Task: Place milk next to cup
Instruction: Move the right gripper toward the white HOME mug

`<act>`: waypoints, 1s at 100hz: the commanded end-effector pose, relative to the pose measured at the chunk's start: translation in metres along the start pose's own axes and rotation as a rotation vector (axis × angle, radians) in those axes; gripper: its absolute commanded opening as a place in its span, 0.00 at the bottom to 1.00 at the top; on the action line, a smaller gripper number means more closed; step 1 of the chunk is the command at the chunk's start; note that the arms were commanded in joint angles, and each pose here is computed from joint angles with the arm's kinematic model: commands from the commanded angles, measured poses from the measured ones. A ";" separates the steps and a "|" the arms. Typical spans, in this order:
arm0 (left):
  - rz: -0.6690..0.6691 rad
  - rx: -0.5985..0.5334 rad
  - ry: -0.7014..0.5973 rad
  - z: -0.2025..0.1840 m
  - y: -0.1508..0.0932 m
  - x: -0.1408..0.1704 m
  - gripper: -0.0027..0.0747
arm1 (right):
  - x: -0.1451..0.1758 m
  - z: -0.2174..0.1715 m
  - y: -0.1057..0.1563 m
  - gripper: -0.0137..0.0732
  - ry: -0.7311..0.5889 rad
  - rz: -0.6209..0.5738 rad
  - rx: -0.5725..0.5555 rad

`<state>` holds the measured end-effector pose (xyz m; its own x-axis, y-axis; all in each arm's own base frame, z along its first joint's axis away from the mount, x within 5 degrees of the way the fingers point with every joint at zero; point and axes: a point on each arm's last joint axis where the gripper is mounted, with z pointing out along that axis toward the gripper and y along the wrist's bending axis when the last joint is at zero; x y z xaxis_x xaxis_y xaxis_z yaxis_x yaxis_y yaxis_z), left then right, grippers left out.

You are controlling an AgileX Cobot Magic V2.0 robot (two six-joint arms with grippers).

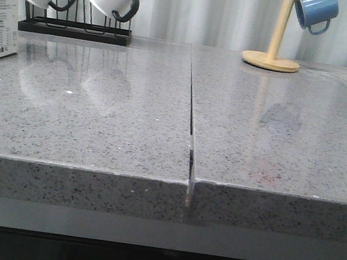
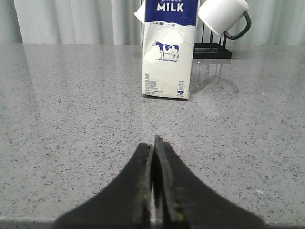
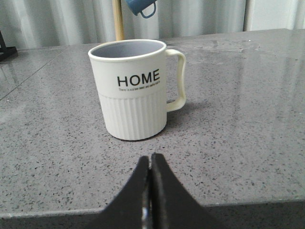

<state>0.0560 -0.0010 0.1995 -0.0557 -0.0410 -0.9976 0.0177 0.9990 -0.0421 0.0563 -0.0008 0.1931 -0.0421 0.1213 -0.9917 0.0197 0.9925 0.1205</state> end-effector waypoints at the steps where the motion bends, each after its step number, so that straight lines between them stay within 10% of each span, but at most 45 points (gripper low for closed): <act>1: -0.008 0.003 -0.078 0.000 0.000 0.004 0.01 | -0.015 -0.003 0.002 0.08 -0.117 -0.001 -0.012; 100: -0.008 0.003 -0.078 0.000 0.000 0.004 0.01 | -0.040 -0.011 0.005 0.08 -0.067 -0.002 -0.007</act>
<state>0.0560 -0.0010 0.1995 -0.0557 -0.0410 -0.9976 0.0177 0.9990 -0.0421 0.0532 -0.0007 0.2056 -0.0712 0.1216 -0.9900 0.0225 0.9925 0.1203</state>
